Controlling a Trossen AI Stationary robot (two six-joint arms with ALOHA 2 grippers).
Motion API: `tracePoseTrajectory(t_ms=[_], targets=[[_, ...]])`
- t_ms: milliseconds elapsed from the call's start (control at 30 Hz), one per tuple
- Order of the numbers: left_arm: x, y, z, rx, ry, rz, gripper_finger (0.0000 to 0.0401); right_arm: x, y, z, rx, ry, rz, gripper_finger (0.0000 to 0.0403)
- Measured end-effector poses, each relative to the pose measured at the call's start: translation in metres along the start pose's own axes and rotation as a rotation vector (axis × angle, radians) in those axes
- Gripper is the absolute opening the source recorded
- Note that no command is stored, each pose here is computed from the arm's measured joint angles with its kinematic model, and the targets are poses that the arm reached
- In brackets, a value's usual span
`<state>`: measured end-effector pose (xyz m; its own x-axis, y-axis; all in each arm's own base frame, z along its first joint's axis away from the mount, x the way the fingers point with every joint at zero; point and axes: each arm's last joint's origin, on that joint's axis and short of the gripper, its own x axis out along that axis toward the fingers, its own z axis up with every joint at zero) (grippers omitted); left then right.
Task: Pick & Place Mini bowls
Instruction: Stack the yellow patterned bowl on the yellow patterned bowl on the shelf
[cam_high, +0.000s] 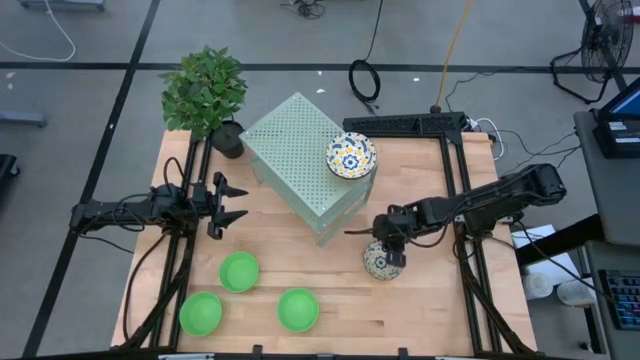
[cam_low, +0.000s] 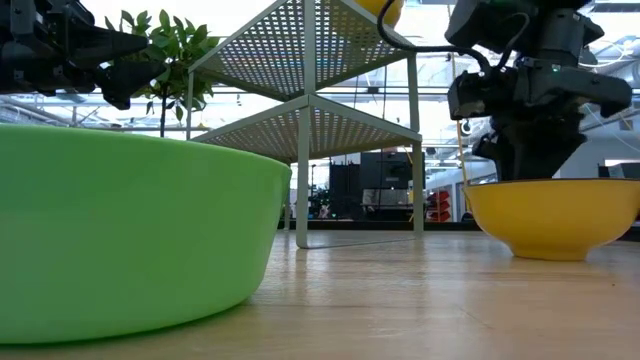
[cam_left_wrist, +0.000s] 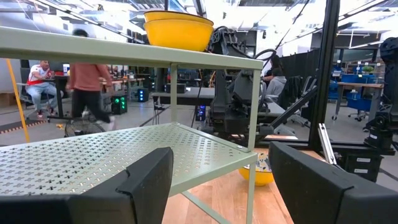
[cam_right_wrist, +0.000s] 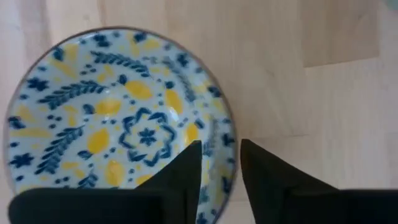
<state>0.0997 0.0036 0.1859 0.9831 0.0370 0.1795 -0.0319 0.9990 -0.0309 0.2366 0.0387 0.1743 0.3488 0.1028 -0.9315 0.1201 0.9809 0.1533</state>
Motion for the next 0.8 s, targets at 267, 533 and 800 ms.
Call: tracePoseTrajectory(t_ms=[267,533,800], targets=[[0.0,0.0,-0.0001,0.0,0.0,0.0,0.0269,0.0015,-0.0003,-0.0017,-0.013,-0.002,0.012,0.0077],[0.0,0.0,-0.0001,0.0,0.0,0.001,0.0269,0.0002,0.0004,-0.0027,-0.072,0.016,0.038,0.001],[0.0,0.0,0.0,0.0,0.0,0.0,0.0269,-0.0022,0.0013,-0.0029,-0.081,0.015,0.054,0.0003]])
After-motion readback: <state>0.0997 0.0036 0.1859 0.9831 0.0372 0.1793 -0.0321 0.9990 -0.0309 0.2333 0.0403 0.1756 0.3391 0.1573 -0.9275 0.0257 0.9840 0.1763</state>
